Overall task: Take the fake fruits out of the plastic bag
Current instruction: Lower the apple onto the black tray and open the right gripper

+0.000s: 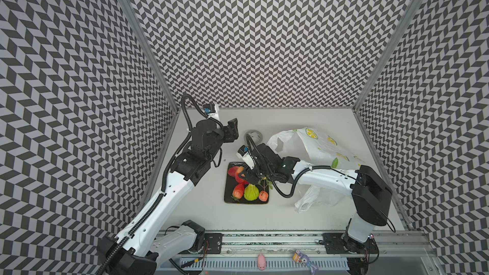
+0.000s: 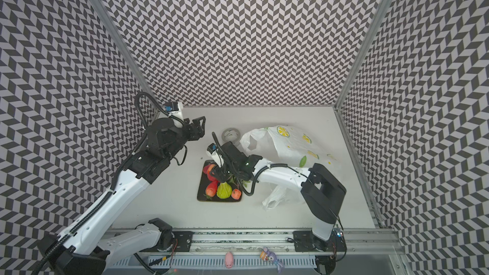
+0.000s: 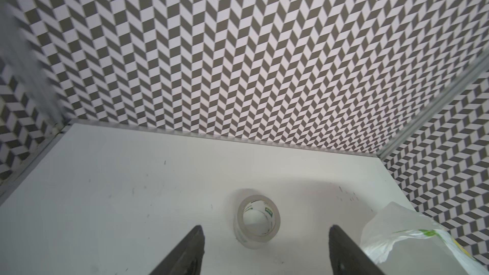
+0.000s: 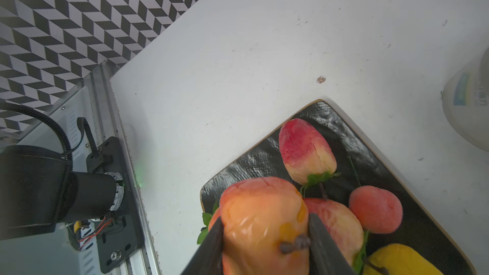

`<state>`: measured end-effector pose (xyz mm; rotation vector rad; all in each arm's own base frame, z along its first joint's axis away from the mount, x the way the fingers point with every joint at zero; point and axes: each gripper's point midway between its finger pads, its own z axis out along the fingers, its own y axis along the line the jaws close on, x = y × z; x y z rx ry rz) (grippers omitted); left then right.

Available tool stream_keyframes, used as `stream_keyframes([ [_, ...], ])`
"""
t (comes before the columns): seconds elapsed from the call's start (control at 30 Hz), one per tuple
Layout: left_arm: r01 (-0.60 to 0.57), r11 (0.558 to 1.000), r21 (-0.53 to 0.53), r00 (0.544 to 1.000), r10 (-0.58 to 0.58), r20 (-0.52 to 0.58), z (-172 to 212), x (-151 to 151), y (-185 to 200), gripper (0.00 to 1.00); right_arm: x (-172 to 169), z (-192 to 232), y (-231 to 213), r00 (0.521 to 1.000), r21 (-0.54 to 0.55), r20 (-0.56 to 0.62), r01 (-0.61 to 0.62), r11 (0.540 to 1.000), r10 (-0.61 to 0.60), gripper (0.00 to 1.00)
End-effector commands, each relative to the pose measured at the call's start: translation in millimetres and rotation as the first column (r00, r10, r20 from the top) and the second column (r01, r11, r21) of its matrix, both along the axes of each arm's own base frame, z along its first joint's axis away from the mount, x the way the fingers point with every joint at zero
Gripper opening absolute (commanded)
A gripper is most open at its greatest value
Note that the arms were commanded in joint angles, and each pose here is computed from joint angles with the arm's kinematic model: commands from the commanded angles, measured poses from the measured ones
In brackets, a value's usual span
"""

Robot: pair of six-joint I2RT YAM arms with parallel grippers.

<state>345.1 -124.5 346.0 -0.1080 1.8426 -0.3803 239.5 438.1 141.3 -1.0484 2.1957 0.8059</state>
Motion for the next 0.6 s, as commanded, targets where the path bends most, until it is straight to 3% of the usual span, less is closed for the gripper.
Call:
stream_keyframes([
  [0.0,-0.109,0.994,-0.008,0.993,0.108,-0.037,-11.0,-6.7,25.2,0.74,-5.1,0.2,25.7,1.000,0.018,0.006,-0.029,0.999,0.029,0.32],
  [0.33,-0.151,0.988,0.010,0.987,0.152,-0.054,-18.2,-14.3,40.9,0.74,-6.2,-44.3,39.8,0.999,-0.076,-0.038,-0.025,0.997,0.022,0.35],
  [0.57,-0.173,0.985,0.018,0.984,0.173,-0.052,-18.7,-17.4,48.7,0.74,3.2,-46.2,33.8,1.000,-0.098,0.000,0.025,0.995,-0.025,0.57],
])
